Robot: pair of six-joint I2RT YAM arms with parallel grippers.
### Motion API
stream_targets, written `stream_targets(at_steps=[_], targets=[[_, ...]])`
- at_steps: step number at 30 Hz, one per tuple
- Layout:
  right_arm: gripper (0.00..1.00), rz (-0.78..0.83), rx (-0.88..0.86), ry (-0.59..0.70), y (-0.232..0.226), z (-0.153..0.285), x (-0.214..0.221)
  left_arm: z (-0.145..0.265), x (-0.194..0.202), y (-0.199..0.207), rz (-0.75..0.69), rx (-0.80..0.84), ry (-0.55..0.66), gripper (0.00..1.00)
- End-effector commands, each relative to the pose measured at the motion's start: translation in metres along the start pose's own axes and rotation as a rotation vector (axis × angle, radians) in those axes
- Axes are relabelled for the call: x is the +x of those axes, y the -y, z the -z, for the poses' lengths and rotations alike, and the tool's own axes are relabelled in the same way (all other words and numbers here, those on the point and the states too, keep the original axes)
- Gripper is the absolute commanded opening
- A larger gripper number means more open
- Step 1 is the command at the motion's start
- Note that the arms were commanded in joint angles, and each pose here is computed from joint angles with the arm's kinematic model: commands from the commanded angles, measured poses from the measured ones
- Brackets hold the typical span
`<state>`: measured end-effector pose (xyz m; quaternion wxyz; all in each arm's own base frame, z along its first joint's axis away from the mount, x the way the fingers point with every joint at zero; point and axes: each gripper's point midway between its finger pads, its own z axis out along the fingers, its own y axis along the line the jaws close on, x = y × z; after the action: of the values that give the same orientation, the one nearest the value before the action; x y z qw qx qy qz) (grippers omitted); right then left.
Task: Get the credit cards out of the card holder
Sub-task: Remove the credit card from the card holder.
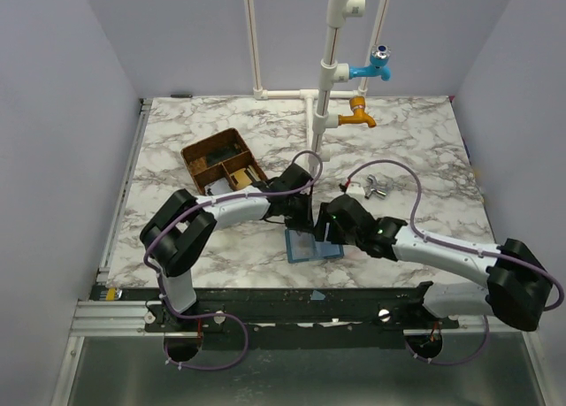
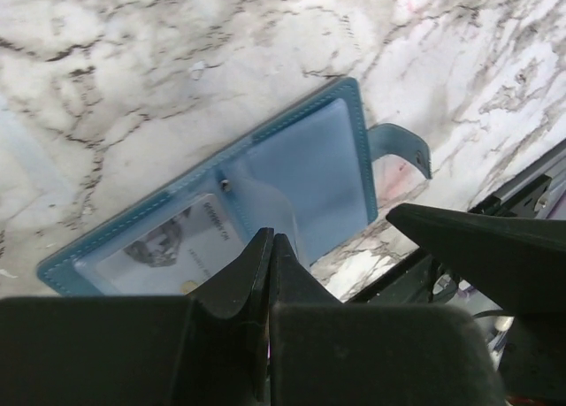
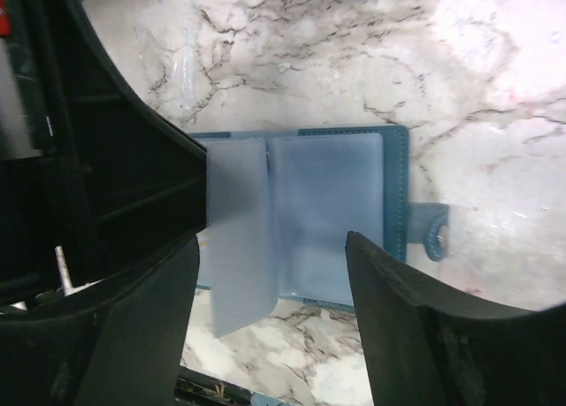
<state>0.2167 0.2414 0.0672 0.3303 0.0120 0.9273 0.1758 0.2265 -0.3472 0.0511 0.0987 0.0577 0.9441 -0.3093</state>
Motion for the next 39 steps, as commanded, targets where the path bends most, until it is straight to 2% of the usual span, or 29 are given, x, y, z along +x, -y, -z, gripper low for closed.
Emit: stream_targets(at_steps=[1, 8, 17, 28, 39], targets=[[0.74, -0.059, 0.046, 0.096, 0.006, 0.026, -0.03, -0.003, 0.003, 0.02, -0.035, 0.036, -0.018, 0.0], [0.77, -0.129, 0.085, 0.174, 0.023, 0.053, -0.044, -0.021, 0.004, 0.029, -0.037, 0.045, -0.054, 0.0], [0.77, -0.154, 0.077, 0.143, 0.028, 0.059, -0.034, -0.041, 0.003, 0.028, -0.018, 0.041, -0.08, 0.0], [0.76, -0.159, -0.043, 0.096, -0.002, 0.051, -0.031, 0.005, -0.009, 0.036, -0.086, 0.047, 0.02, 0.02], [0.73, -0.165, -0.173, 0.021, -0.033, 0.036, -0.018, 0.038, -0.007, -0.015, -0.03, 0.016, 0.098, 0.02]])
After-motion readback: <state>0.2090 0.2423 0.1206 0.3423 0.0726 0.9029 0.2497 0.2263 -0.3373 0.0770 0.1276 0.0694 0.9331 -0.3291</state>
